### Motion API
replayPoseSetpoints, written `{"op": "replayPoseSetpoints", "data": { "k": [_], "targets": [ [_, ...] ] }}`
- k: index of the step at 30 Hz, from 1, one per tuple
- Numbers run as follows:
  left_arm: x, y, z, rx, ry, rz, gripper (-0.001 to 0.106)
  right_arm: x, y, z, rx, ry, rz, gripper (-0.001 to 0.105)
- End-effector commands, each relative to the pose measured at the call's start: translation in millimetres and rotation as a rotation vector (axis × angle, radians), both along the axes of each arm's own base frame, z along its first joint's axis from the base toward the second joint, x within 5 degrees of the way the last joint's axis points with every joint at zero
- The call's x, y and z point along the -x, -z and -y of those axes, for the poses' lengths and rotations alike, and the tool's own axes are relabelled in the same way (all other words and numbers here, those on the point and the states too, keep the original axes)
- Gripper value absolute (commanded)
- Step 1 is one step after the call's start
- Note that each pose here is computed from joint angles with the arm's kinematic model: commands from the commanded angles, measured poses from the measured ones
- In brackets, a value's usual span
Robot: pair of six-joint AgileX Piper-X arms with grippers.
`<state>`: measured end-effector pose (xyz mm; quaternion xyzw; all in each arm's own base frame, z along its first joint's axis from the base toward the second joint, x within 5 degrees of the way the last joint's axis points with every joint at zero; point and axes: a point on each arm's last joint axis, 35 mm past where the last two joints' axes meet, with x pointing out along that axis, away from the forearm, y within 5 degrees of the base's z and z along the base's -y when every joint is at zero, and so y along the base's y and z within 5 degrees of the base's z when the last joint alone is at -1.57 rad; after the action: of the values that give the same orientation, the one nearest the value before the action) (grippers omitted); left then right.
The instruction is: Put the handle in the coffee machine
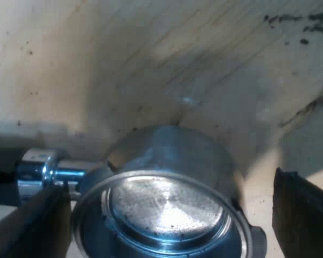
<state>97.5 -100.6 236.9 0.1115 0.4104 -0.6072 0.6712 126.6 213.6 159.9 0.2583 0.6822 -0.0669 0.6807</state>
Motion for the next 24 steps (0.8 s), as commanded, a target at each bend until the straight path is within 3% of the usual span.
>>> {"op": "replayPoseSetpoints", "data": {
  "k": [1,21,24],
  "targets": [
    [0,-3,0.7,0.006,-0.003,0.004,0.085,1,1,0,0.003,-0.017,-0.004,0.077],
    [0,-3,0.7,0.005,-0.004,0.003,0.085,0,16,-6,0.011,-0.069,-0.032,0.076],
    [0,-3,0.7,0.005,-0.004,0.003,0.085,0,16,-6,0.008,-0.079,-0.034,0.061]
  ]
}}
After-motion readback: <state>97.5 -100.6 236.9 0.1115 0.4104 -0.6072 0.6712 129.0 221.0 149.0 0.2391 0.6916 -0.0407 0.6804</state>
